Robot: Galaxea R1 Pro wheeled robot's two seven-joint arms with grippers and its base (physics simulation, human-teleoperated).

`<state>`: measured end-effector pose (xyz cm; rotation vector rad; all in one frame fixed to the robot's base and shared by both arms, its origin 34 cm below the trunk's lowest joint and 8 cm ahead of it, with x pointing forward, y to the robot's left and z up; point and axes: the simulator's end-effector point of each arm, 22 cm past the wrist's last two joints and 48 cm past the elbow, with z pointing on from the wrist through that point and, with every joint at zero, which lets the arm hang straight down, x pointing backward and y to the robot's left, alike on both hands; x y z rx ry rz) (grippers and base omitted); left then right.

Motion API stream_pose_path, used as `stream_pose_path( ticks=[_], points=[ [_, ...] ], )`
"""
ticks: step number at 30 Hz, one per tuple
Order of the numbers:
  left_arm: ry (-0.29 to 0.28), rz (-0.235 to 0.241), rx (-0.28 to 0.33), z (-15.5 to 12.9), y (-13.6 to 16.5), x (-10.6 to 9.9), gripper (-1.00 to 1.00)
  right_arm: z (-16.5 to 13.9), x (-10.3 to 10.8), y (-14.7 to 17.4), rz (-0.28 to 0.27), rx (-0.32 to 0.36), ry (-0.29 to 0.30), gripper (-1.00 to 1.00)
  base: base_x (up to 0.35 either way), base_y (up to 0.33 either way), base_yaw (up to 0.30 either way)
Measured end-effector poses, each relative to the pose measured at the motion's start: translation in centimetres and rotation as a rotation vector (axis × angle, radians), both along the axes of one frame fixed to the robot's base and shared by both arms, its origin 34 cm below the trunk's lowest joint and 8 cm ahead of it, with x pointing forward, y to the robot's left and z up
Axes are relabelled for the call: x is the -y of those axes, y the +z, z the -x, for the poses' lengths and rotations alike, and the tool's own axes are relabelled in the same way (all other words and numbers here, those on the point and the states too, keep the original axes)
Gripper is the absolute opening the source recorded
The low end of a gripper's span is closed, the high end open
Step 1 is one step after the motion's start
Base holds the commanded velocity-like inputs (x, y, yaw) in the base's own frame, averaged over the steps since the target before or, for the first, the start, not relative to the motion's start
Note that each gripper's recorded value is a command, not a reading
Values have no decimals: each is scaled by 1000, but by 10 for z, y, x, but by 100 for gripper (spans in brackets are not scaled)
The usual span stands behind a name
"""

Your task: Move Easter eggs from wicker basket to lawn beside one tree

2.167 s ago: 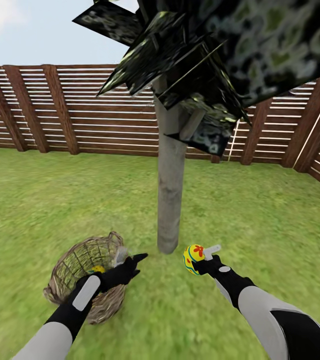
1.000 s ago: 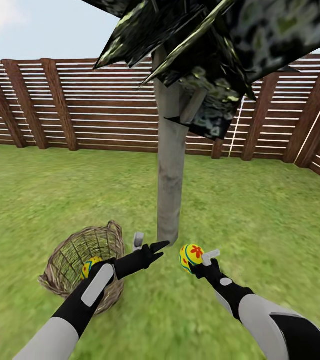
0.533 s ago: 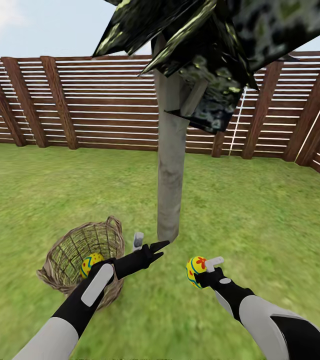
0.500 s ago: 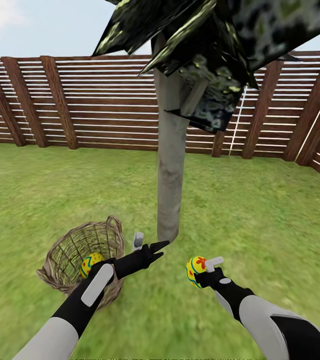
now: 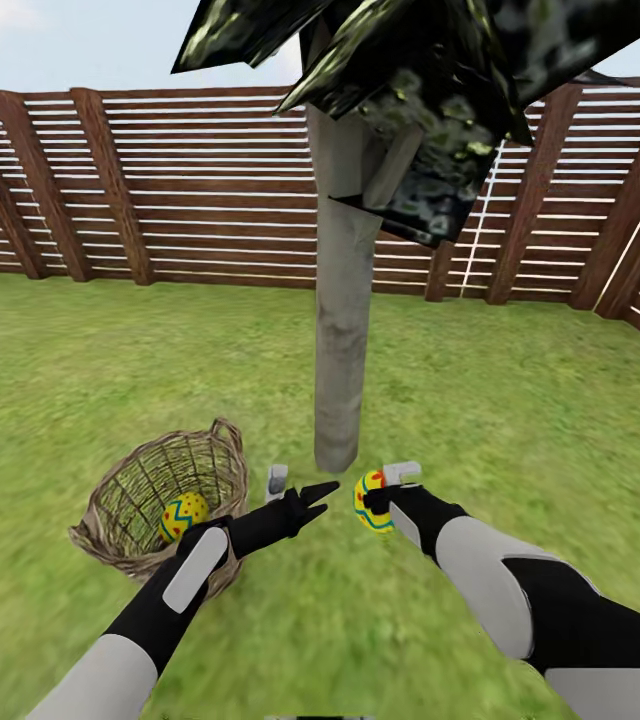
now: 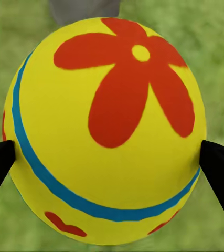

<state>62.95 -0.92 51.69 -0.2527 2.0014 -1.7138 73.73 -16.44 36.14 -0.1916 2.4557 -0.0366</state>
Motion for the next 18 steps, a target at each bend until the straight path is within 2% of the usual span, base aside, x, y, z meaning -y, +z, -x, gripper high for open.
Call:
stream_pose_path(
  ticks=[11,18],
  points=[
    [1,2,-14,0,-8,0,100,-2,3,-3,6,-27,-20,-100,0,0,0],
    [0,5,-19,1,-8,3,100,-1,4,-3,5,-27,-26,-100,247,0,0]
  ],
)
